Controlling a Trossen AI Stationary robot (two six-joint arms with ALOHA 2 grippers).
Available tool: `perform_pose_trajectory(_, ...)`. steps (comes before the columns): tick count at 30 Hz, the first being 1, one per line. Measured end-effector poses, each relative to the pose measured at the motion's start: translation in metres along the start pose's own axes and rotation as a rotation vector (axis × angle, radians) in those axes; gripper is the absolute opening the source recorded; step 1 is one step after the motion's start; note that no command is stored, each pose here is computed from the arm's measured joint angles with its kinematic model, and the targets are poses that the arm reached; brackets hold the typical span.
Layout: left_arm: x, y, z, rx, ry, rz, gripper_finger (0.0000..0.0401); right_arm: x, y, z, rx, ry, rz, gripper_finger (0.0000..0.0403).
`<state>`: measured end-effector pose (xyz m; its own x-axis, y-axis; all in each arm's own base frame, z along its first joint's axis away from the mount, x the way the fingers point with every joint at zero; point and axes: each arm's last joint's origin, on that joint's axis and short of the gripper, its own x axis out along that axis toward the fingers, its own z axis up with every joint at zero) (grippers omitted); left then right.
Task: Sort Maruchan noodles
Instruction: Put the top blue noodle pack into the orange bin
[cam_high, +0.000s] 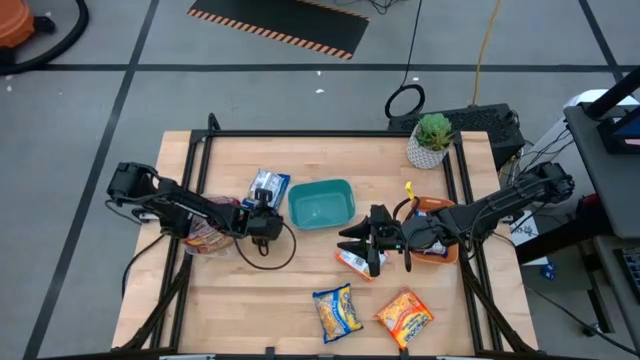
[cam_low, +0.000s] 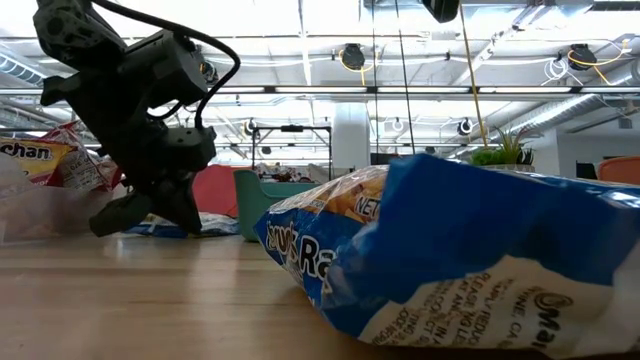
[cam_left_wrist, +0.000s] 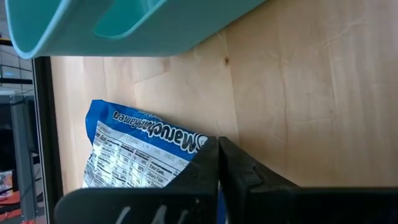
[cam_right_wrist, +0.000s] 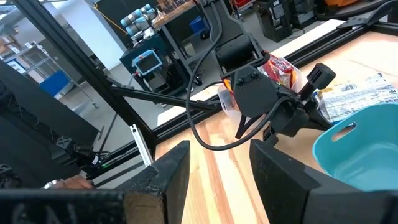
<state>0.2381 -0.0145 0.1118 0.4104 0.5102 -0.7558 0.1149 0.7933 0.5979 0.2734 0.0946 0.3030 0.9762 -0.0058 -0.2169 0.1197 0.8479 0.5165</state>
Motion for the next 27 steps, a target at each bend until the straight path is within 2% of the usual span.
perform_pose_trajectory(4, -0.004, 0.003, 0.004, 0.004, 0.013, -0.003, 0.0003, 0.000, 0.000, 0.000, 0.000, 0.001, 0.000, 0.0160)
perform_pose_trajectory(10, -0.034, 0.018, 0.020, -0.035, -0.002, 0.030, 0.0002, 0.000, -0.001, -0.001, -0.008, 0.014, 0.002, 0.0160)
perform_pose_trajectory(14, -0.058, 0.031, 0.026, -0.110, -0.065, 0.038, 0.0001, 0.000, 0.000, 0.000, -0.150, 0.012, 0.021, 0.0160)
perform_pose_trajectory(17, -0.078, 0.039, 0.025, -0.140, -0.120, 0.044, 0.0001, 0.004, -0.001, -0.002, -0.184, 0.013, 0.006, 0.0160)
perform_pose_trajectory(20, -0.097, 0.045, 0.022, -0.158, -0.184, 0.052, 0.0001, 0.010, -0.005, -0.008, -0.178, 0.030, -0.033, 0.0160)
perform_pose_trajectory(24, -0.122, 0.053, 0.013, -0.179, -0.274, 0.055, 0.0001, 0.021, -0.015, -0.013, -0.156, 0.116, -0.174, 0.0160)
perform_pose_trajectory(27, -0.139, 0.057, 0.007, -0.206, -0.350, 0.043, 0.0001, 0.037, -0.017, -0.012, -0.182, 0.157, -0.228, 0.0160)
